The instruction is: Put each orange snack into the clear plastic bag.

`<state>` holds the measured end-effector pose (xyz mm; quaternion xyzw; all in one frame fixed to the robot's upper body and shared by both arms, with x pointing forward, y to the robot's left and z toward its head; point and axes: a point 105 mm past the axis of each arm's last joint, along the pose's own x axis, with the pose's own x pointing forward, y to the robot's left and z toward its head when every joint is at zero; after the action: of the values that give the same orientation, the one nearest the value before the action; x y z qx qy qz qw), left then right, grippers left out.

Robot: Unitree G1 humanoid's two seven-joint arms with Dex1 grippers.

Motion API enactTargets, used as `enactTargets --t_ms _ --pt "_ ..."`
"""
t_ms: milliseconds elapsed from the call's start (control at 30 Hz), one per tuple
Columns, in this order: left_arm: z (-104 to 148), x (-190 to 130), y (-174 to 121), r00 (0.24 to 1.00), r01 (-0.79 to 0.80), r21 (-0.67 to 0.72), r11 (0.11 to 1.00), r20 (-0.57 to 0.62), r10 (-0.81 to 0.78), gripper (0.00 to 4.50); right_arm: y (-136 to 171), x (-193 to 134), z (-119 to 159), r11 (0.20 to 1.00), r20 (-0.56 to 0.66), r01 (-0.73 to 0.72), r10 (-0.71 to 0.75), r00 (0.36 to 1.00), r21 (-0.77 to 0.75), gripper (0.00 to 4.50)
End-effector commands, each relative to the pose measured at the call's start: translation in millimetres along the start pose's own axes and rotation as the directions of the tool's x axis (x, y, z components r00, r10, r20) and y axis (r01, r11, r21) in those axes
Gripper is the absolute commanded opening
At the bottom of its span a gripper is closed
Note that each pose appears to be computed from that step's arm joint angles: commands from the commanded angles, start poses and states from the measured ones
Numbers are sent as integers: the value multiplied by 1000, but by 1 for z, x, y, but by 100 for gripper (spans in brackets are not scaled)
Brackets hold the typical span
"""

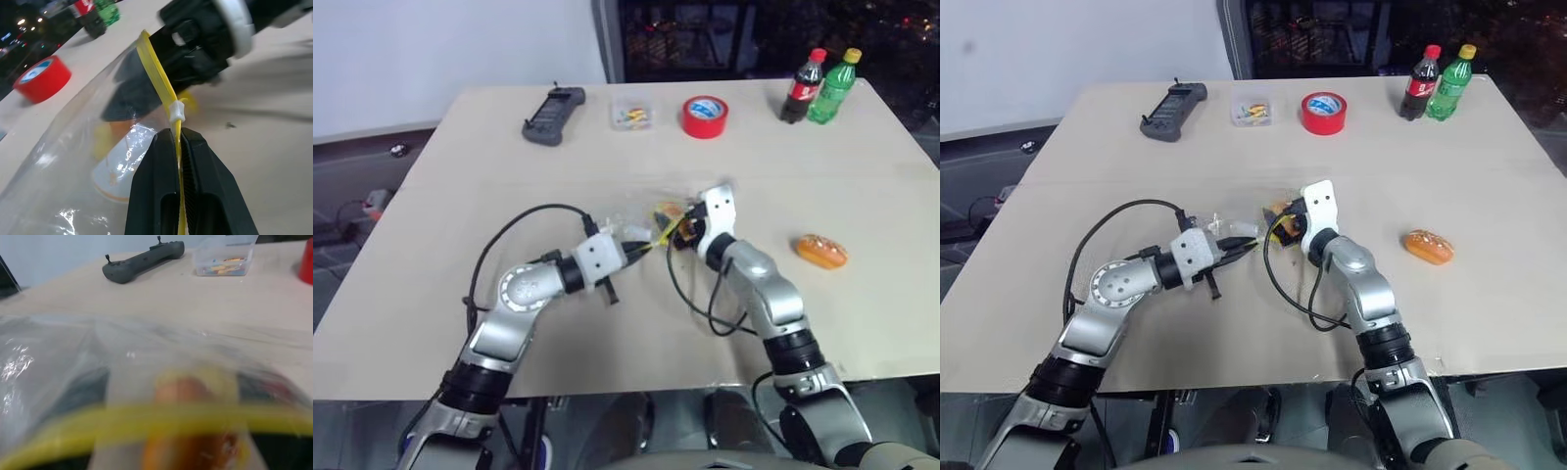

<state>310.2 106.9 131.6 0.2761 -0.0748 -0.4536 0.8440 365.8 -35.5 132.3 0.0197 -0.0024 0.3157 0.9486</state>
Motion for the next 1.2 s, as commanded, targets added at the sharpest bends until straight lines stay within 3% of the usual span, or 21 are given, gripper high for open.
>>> enactTargets --t_ms 33,167,333,433,567,700,900,1100,1200 --pt "3 -1 17 995 -97 -52 994 10 98 0 8 -23 45 993 129 -111 115 985 -38 436" --pt "5 3 26 988 -152 -87 985 21 154 0 0 -51 51 978 63 -134 146 987 -160 436" --pt "8 6 25 988 -145 -89 985 34 149 0 -29 -91 55 958 -16 -80 78 997 -277 447" --pt "7 6 23 990 -133 -89 987 36 137 0 -85 -123 49 883 -111 91 -159 981 -461 447" --pt "5 8 16 994 -105 -85 991 35 108 0 -132 -158 38 820 -207 153 -313 927 -552 447" --pt "5 9 14 995 -91 -81 993 37 94 0 -160 -181 22 830 -286 181 -375 882 -528 447" --pt "5 7 14 996 -79 -81 994 39 82 0 -168 -195 -5 899 -389 161 -331 860 -408 447" --pt "6 5 14 996 -80 -85 993 41 84 0 -166 -193 -5 929 -395 149 -284 873 -339 447" --pt "8 4 17 994 -97 -103 990 45 102 0 -164 -190 9 932 -351 159 -275 895 -325 447"
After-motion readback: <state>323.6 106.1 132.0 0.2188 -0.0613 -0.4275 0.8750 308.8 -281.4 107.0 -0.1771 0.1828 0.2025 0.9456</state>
